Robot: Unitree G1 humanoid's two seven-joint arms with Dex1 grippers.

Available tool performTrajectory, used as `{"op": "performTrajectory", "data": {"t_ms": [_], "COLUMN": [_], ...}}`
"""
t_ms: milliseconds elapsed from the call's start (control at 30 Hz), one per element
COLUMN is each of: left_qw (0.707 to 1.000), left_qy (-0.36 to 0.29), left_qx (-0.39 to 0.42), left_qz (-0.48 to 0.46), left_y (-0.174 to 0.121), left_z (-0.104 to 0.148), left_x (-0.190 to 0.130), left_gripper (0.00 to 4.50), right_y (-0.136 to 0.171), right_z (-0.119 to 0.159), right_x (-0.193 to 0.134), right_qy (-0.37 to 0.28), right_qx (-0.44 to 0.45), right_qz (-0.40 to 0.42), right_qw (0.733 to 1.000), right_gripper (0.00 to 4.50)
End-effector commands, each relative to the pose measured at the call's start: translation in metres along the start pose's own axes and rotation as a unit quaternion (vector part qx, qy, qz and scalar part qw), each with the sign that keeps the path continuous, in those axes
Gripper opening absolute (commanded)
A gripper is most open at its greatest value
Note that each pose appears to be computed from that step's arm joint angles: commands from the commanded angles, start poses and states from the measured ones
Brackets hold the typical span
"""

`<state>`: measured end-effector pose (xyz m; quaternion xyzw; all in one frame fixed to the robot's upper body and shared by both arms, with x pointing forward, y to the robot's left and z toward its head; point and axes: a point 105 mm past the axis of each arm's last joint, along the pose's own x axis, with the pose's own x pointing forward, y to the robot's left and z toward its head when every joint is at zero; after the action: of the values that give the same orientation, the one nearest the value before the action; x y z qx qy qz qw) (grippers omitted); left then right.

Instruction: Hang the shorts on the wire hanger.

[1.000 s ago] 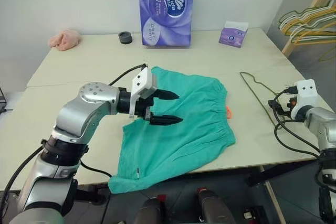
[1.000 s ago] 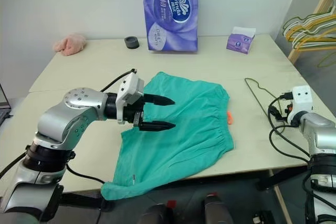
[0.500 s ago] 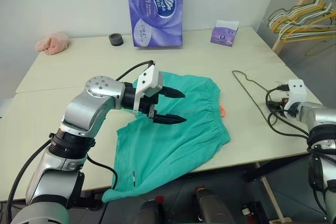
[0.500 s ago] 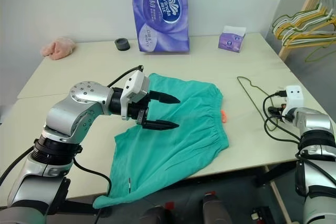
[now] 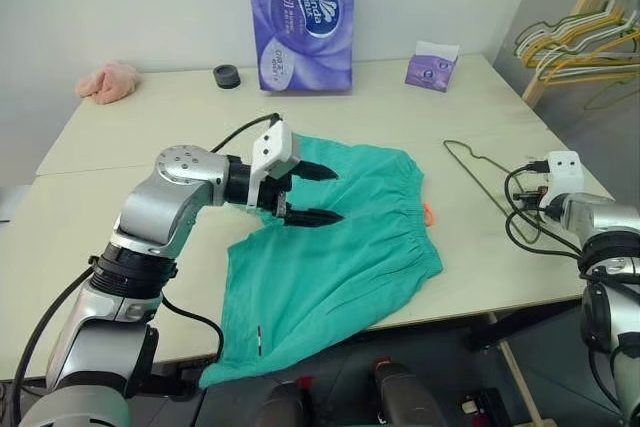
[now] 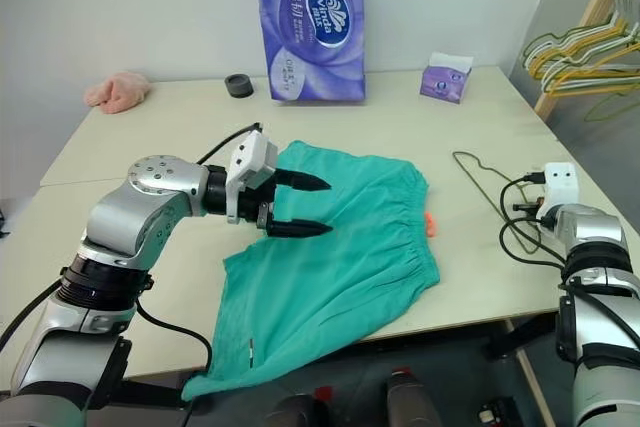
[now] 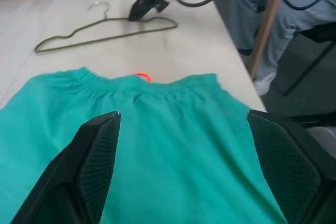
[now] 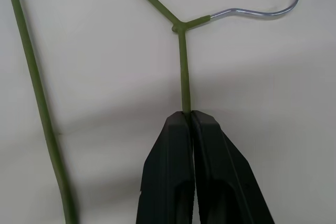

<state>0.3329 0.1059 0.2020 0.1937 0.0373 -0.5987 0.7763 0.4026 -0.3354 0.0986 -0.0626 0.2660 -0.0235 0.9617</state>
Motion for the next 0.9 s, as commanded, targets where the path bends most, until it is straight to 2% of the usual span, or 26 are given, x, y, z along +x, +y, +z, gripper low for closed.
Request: {"op": "performTrajectory", "data": {"t_ms": [33,100,167,233,400,700,800,900], "left_qw": [0.996,0.991,0.988,0.987,0.988,0.992,0.992,0.993], "left_qy": [-0.024,-0.027,-0.028,-0.028,-0.025,0.012,0.029,0.051], "left_qx": [0.031,0.025,0.003,-0.014,-0.059,-0.123,-0.119,-0.104], "left_qz": [0.086,0.125,0.153,0.156,0.142,0.019,0.0,-0.018], "left_y": [0.032,0.047,0.061,0.065,0.07,0.036,0.028,0.02], "left_z": [0.016,0.015,0.013,0.011,0.004,-0.014,-0.02,-0.029], "left_x": [-0.017,-0.027,-0.039,-0.046,-0.058,-0.052,-0.047,-0.042], "left_gripper": [4.46,4.46,4.46,4.46,4.46,4.46,4.46,4.46], "right_y": [0.015,0.031,0.055,0.076,0.123,0.18,0.192,0.201], "right_z": [0.049,0.065,0.078,0.082,0.092,0.106,0.11,0.113], "right_x": [-0.018,-0.031,-0.047,-0.059,-0.085,-0.121,-0.13,-0.135], "right_qy": [-0.096,-0.138,-0.182,-0.206,-0.271,-0.363,-0.381,-0.393], "right_qx": [-0.085,-0.13,-0.205,-0.271,-0.374,-0.496,-0.519,-0.526], "right_qz": [0.04,0.069,0.103,0.128,0.192,0.242,0.25,0.259], "right_qw": [0.991,0.979,0.956,0.931,0.866,0.751,0.723,0.708], "right_gripper": [0.0,0.0,0.0,0.0,0.0,0.0,0.0,0.0]}}
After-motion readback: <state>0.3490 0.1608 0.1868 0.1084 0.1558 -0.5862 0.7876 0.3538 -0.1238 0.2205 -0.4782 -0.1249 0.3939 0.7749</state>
